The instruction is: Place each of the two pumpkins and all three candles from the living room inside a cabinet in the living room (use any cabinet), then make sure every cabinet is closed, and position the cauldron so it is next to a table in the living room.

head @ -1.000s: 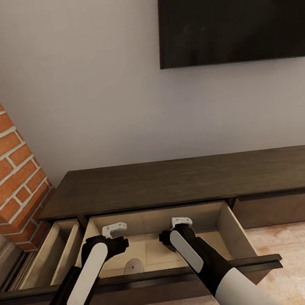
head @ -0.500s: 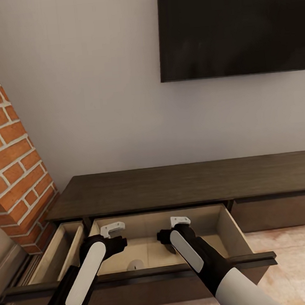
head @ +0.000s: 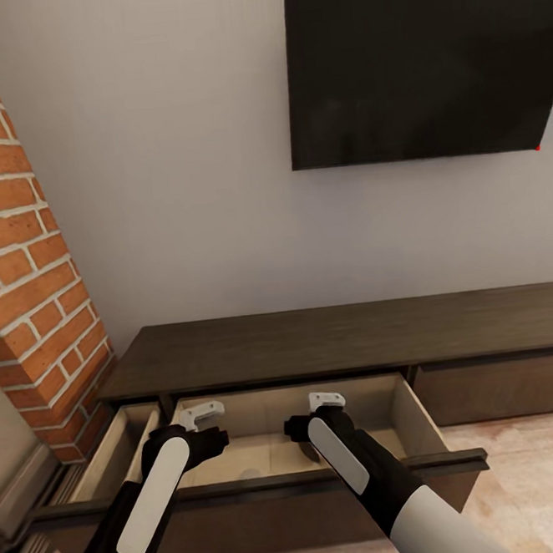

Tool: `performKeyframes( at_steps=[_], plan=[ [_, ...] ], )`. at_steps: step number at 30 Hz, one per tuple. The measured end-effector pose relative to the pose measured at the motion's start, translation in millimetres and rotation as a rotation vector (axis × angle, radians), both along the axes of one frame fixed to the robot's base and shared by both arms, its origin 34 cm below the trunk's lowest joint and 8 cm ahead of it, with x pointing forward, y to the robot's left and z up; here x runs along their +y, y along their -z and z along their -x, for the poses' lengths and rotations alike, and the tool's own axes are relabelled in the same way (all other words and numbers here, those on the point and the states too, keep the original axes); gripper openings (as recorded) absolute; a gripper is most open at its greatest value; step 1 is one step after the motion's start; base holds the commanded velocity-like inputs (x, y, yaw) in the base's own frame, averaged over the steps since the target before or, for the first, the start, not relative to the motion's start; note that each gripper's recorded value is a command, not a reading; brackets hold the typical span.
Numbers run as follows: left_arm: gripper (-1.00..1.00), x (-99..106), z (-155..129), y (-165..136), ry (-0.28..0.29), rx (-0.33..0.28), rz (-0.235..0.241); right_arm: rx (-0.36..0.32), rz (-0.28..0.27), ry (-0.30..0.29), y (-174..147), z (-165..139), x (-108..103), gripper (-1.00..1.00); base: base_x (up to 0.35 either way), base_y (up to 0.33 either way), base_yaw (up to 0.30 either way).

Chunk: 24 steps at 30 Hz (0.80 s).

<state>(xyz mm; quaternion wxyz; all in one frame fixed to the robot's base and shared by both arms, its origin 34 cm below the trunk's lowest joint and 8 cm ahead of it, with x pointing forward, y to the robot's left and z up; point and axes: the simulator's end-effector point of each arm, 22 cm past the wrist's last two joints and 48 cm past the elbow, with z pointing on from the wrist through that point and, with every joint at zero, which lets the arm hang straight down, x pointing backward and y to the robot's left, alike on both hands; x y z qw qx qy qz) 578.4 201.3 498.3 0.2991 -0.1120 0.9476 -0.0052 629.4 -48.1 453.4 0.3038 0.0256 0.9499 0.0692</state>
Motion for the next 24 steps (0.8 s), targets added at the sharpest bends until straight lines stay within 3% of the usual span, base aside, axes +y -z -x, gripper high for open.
performKeyframes(
  at_steps=[16, 24],
  plan=[
    [1.00, 0, 0, -35, 0.000, -0.065, 0.001, -0.065, -0.002, 0.000, -38, -2, 0, 1.00, -0.009, 0.001, 0.000],
    [1.00, -1, -5, -52, 0.000, -0.064, 0.001, -0.065, -0.003, 0.001, -56, -7, 1, 1.00, -0.043, 0.002, 0.000]
  ],
)
